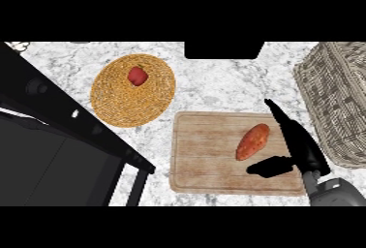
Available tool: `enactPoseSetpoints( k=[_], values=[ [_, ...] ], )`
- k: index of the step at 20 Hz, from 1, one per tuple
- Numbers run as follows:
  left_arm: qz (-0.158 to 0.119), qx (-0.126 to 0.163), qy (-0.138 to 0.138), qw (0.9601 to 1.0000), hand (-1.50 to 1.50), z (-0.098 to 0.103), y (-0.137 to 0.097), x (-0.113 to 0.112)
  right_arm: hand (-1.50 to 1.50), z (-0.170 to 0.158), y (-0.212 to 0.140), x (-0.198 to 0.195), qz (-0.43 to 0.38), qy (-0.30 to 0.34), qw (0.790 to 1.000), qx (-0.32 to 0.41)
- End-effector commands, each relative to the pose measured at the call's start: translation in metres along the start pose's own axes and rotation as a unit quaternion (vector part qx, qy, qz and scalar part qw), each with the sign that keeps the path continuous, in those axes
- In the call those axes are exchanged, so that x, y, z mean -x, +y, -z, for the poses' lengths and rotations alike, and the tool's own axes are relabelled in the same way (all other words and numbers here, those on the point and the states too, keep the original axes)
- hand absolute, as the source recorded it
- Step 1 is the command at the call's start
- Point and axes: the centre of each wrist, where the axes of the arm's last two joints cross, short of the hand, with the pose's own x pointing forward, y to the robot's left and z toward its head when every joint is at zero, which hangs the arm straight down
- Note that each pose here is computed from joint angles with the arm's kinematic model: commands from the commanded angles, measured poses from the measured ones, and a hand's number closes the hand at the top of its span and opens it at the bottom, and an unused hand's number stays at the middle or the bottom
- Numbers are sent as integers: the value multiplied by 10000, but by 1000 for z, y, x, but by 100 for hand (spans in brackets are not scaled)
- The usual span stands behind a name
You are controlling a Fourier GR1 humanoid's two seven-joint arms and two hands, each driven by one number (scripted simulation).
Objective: Pick the sweet potato from the cutting board and place it in the basket
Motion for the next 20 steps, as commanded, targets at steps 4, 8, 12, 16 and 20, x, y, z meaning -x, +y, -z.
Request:
enactPoseSetpoints(
  k=[4,8,12,16,20],
  values=[
    [122,437,-1141,9924,0,11,-14,-69,-150,5,6,11,-222,262,9994,90],
    [181,252,-1190,9924,0,17,-12,-70,-150,15,13,5,-347,289,9989,75],
    [176,381,-1221,9916,0,22,-5,-80,150,18,28,14,-975,170,9948,-246],
    [134,333,-1182,9923,0,24,-27,-70,150,23,42,3,-980,131,9948,-260],
    [102,362,-1144,9927,0,24,-27,-58,150,20,62,10,-1018,70,9942,-353]
  ],
)
